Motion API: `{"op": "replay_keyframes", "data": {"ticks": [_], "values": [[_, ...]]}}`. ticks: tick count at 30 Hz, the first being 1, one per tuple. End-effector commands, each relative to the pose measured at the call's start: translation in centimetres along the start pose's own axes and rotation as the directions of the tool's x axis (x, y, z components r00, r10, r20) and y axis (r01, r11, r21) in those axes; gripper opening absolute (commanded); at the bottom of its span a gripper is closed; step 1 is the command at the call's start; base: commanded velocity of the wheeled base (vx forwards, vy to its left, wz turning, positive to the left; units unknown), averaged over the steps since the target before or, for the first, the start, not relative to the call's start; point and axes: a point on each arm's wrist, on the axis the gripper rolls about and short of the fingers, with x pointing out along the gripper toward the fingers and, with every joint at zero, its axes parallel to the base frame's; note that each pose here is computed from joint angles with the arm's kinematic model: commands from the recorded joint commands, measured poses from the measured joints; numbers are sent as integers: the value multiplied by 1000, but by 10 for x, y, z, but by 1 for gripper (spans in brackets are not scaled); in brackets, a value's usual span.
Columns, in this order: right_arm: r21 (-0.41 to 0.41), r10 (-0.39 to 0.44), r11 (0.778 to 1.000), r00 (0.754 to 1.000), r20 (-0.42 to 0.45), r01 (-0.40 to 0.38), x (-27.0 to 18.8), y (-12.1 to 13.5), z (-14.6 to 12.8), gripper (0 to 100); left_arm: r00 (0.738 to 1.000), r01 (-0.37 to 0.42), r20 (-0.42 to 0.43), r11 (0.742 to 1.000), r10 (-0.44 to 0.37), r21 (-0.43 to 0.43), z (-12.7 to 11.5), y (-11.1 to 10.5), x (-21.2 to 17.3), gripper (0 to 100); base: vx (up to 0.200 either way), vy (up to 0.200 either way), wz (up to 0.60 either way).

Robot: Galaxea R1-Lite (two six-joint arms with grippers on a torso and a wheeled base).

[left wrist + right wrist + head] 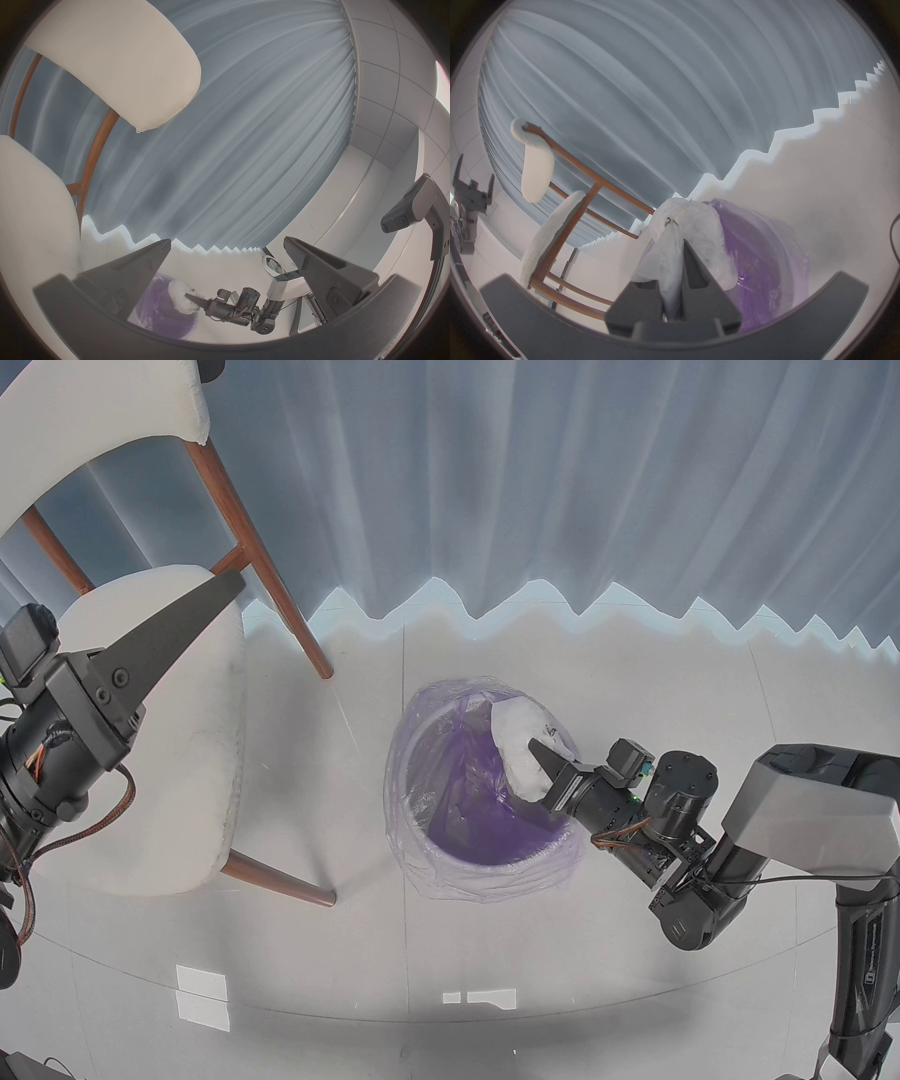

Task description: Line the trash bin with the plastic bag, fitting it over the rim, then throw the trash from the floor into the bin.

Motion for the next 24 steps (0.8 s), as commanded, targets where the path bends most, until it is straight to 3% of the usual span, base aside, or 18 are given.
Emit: {"op": "replay_keyframes", "data": {"ticks": [1,9,18,19,24], "values": [[-6,-6,1000,1000,-22,6,4,-7,-16,0,1000,2,-1,1000,-2,-2,0,0,0,100,0,0,0],[-2,-27,1000,998,-64,27,10,-20,-41,0,1000,2,-1,1000,-2,-2,0,-1,0,100,0,0,0],[-4,-3,1000,999,-42,3,20,-18,-44,0,1000,4,0,1000,-4,-1,0,-1,0,100,0,0,0],[-4,0,1000,999,-42,0,20,-17,-43,100,1000,4,-1,1000,-4,-2,0,-1,0,100,0,0,0],[-1,17,1000,999,-30,-17,18,-7,-37,100,1000,4,0,1000,-4,-1,0,-1,0,100,0,0,0]]}}
